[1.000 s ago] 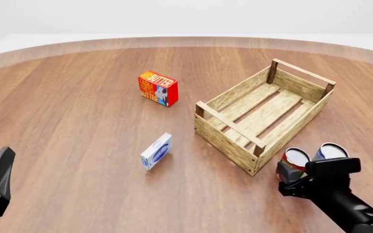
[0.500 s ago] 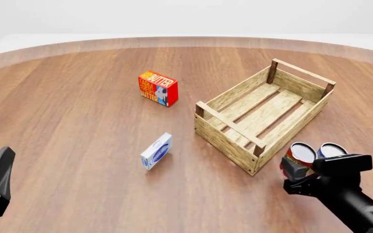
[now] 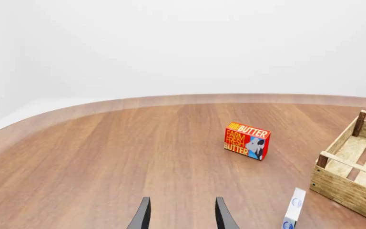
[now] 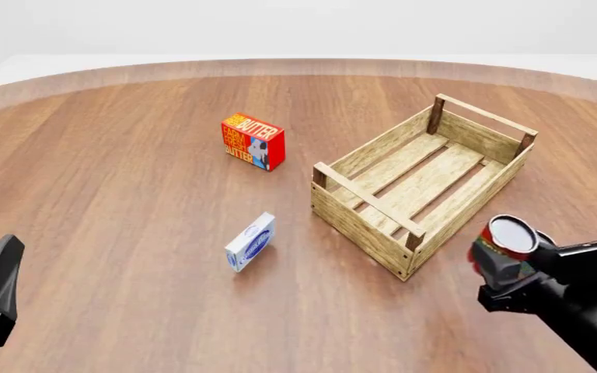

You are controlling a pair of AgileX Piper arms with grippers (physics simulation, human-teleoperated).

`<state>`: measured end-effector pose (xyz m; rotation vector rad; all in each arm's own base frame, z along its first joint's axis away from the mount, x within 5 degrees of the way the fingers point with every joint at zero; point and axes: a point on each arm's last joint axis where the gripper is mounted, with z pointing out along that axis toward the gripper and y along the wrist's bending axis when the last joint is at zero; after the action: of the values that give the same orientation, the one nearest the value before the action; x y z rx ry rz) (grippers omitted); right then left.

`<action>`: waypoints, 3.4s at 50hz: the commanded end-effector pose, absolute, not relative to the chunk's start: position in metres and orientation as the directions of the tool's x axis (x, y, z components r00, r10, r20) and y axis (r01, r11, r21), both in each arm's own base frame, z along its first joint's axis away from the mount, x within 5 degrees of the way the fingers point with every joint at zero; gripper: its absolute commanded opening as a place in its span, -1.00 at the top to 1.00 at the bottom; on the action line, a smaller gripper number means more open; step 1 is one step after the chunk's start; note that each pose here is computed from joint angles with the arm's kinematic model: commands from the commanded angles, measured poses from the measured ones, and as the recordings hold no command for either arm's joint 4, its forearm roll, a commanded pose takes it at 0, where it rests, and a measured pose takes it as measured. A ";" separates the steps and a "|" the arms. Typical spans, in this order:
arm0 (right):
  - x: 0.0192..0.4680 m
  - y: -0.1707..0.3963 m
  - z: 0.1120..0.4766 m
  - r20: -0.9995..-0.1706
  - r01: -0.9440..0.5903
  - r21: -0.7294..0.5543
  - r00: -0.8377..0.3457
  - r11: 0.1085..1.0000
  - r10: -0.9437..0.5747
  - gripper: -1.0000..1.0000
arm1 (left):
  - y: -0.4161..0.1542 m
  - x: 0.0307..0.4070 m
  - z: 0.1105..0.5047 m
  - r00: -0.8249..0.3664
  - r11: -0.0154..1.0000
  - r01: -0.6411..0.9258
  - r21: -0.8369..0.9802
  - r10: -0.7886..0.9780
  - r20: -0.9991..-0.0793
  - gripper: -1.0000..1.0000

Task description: Pick up the tomato sauce, and put it in the wooden tray.

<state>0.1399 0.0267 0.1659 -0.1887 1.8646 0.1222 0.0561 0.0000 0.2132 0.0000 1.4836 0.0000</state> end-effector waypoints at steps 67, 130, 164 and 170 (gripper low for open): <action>0.181 0.038 0.253 -0.981 -0.221 -0.106 -0.135 0.970 -0.138 1.00 | 0.000 0.056 0.213 0.087 1.000 0.000 0.000 0.000 -0.996 -1.00; 0.274 0.067 0.262 -0.961 -0.271 -0.171 -0.168 0.947 -0.222 1.00 | 0.000 0.056 0.213 0.087 1.000 0.000 0.000 0.000 -0.996 -1.00; 0.314 0.078 0.241 -0.941 -0.289 -0.185 -0.224 0.939 -0.254 1.00 | 0.000 0.056 0.213 0.087 1.000 0.000 0.000 0.000 -0.996 -1.00; 0.324 0.078 0.236 -0.937 -0.286 -0.189 -0.234 0.939 -0.260 1.00 | 0.000 0.056 0.213 0.087 1.000 0.000 0.000 0.000 -0.996 -1.00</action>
<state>0.3105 0.0769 0.2407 -0.4277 1.8101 0.0191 0.0561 0.0000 0.2132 0.0000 1.4836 0.0000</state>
